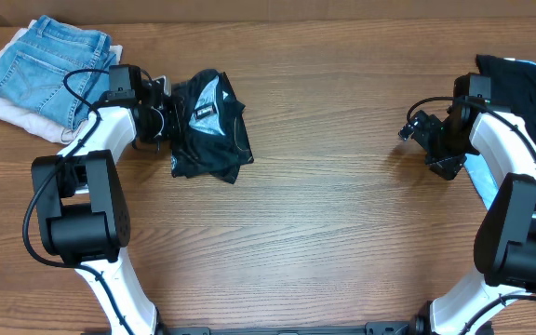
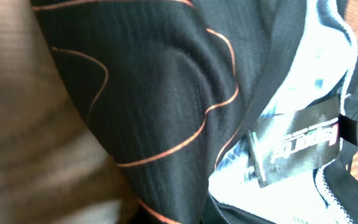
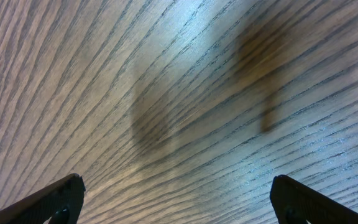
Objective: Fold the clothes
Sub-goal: 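Move the held jersey onto the folded jeans stack at upper left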
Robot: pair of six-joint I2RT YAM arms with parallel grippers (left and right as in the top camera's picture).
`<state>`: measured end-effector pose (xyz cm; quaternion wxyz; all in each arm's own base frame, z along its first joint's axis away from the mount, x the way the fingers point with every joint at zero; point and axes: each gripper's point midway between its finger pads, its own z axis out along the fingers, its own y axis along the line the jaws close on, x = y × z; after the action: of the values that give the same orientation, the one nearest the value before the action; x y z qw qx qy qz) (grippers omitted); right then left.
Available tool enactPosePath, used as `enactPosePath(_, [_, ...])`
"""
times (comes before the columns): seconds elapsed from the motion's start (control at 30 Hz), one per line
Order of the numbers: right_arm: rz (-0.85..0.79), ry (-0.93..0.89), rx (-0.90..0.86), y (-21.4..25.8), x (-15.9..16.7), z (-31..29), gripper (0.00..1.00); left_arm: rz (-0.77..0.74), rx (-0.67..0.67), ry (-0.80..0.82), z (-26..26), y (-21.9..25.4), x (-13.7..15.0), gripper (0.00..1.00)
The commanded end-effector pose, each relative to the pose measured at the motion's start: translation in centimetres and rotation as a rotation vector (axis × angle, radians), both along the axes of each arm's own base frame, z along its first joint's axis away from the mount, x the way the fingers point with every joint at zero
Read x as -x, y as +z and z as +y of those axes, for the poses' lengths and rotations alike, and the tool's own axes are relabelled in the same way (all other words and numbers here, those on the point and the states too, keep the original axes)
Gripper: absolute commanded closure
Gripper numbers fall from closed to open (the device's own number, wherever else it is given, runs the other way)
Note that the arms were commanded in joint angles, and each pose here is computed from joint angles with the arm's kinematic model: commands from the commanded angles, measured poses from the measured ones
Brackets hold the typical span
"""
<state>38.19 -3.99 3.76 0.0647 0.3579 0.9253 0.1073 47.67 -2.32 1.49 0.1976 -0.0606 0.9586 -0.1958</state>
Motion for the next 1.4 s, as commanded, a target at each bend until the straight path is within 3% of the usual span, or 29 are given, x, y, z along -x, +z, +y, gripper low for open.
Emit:
enactPosePath(0.0, [-0.028,0.002,0.015,1.0,-0.1,-0.2,0.00,-0.066,-0.054,-0.036,0.6,0.2,-1.6,0.96])
enactPosePath(0.43, [-0.028,0.002,0.015,1.0,-0.1,-0.2,0.00,-0.295,-0.301,-0.050,4.2,7.0,-7.9,0.96])
enactPosePath(0.73, [-0.028,0.002,0.015,1.0,-0.1,-0.2,0.00,-0.421,-0.421,0.049,9.2,15.8,-11.1,0.96])
enactPosePath(0.97, [-0.028,0.002,0.015,1.0,-0.1,-0.2,0.00,-0.438,-0.465,0.150,15.8,18.3,-10.5,0.95])
enactPosePath(1.37, [-0.028,0.002,0.015,1.0,-0.1,-0.2,0.00,-0.431,-0.418,0.337,24.5,19.5,-8.0,0.93])
